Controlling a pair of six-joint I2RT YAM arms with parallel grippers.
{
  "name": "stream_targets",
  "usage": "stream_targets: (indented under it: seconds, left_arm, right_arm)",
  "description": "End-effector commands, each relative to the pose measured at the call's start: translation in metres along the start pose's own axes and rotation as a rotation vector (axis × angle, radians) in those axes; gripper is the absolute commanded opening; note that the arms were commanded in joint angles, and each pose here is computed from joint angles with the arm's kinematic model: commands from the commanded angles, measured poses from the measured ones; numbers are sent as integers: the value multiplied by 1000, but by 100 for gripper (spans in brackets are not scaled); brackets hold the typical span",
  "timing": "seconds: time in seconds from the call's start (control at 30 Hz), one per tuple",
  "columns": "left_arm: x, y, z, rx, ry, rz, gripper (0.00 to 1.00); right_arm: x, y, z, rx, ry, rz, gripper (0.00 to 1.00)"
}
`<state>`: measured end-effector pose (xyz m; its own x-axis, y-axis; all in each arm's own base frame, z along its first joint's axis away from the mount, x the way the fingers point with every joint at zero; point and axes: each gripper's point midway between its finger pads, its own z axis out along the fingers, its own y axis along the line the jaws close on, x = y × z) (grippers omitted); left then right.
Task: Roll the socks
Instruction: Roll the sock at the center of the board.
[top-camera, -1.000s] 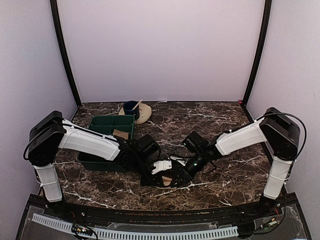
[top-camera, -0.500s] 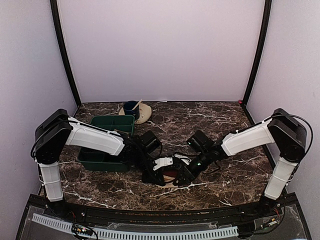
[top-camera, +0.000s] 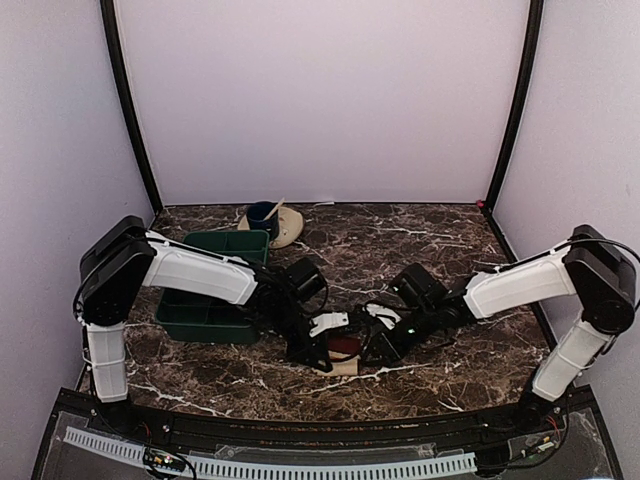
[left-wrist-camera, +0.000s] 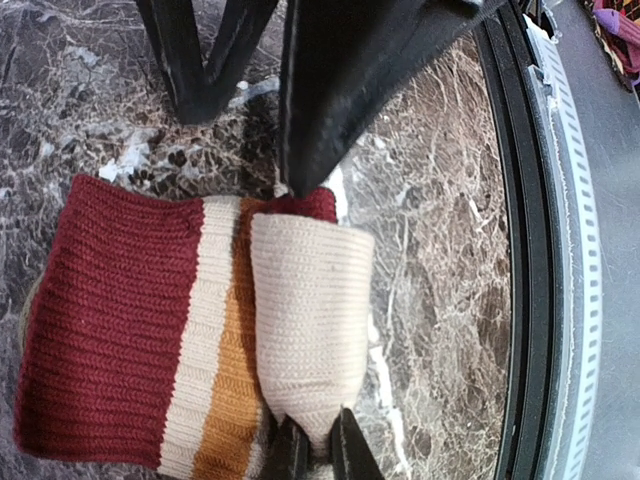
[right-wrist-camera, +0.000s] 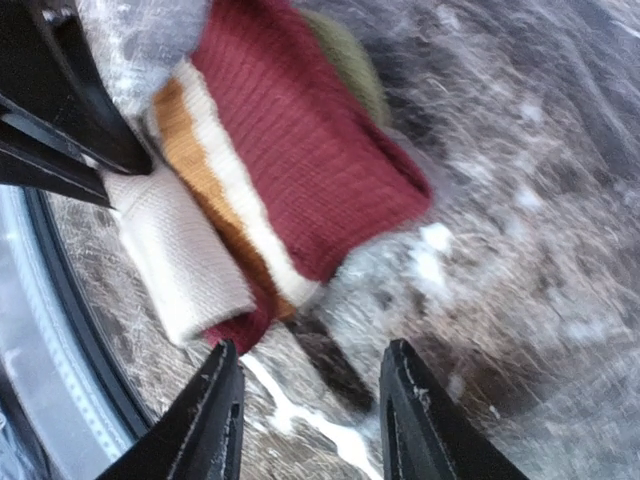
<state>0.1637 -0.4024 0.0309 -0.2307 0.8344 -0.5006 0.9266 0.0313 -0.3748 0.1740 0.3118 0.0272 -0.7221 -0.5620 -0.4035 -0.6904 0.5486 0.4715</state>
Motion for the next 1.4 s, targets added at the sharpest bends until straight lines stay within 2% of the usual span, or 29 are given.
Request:
stream_targets:
  seconds: [0.0, 0.33, 0.67, 0.83, 1.1, 1.37]
  left_arm:
    - [18, -4, 6, 43, 77, -58, 0]
    - [16, -5, 8, 105, 97, -104, 0]
    - [17, -5, 12, 165, 111, -147, 0]
    - [17, -4, 15, 189, 124, -167, 0]
    - [15, -4, 15, 238, 116, -198, 0]
    - [17, -3, 17, 267, 127, -225, 0]
  right_arm:
    - [-13, -14, -18, 108, -113, 11, 43]
    - [-15, -17, -44, 276, -263, -24, 43]
    - [-18, 24, -66, 409, -430, -183, 44]
    - [-13, 47, -62, 442, -428, -293, 45]
    - [-6, 74, -36, 500, -348, -482, 48]
    - [-5, 79, -11, 514, -257, -618, 53]
